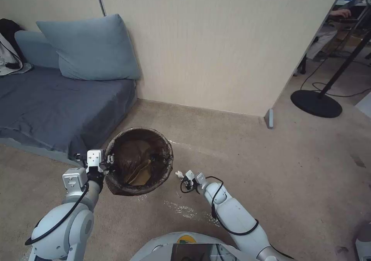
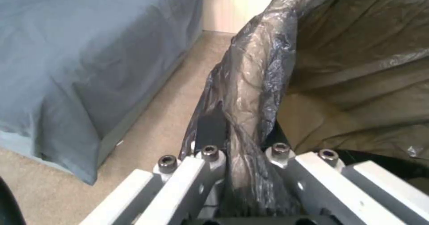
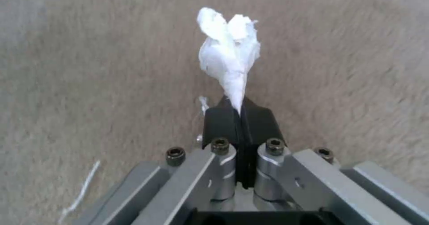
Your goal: Pick up the trash bin, then pick up the garbage from the floor and place it into the trash bin.
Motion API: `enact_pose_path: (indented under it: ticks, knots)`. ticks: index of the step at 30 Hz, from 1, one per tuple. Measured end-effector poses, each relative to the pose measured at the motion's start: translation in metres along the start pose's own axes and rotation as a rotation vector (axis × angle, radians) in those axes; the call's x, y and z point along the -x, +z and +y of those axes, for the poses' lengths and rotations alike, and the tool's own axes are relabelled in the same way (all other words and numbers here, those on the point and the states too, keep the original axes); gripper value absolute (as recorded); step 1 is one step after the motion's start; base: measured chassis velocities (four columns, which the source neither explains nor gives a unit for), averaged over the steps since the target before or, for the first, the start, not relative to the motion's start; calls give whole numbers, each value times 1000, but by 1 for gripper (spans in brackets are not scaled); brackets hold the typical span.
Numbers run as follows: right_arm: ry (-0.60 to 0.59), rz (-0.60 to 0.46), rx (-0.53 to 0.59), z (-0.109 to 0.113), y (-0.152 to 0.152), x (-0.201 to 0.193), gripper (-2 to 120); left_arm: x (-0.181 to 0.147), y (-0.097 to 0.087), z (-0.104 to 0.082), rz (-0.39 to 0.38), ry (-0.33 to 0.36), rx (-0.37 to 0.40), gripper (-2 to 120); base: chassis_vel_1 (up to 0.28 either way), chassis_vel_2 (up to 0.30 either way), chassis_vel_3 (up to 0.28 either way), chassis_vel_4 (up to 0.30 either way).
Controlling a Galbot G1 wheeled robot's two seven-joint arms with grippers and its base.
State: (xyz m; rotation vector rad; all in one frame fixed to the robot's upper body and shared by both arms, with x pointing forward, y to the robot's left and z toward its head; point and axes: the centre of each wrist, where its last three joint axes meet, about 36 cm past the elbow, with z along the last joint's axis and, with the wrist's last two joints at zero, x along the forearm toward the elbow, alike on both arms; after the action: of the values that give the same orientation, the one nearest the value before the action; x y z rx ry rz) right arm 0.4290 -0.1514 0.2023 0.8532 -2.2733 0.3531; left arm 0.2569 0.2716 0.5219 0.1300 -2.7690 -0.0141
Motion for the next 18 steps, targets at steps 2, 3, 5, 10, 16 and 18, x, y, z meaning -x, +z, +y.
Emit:
enact_pose_path:
  ticks: [2,3,5,10,16,18]
  knots:
    - [9,-24,-7,0,-8,-7,0,0,0,0,0,0,0,4,0,0,0,0]
    - [9,-24,-7,0,-8,-7,0,0,0,0,0,0,0,4,0,0,0,0]
    - [15,-46,-12,-1,-15,-15,0,-1,0,0,-1,0,0,4,0,0,0,0]
    - [31,-119,-14,-5,-35,-40,0,-1,-1,1,-2,0,-1,4,0,0,0,0]
    - [57,-223,-22,-14,-56,-86,0,-2,-3,2,-9,3,0,3,0,0,0,0]
    - [69,-254,-34,-17,-61,-98,0,-2,-3,2,-10,4,1,3,0,0,0,0]
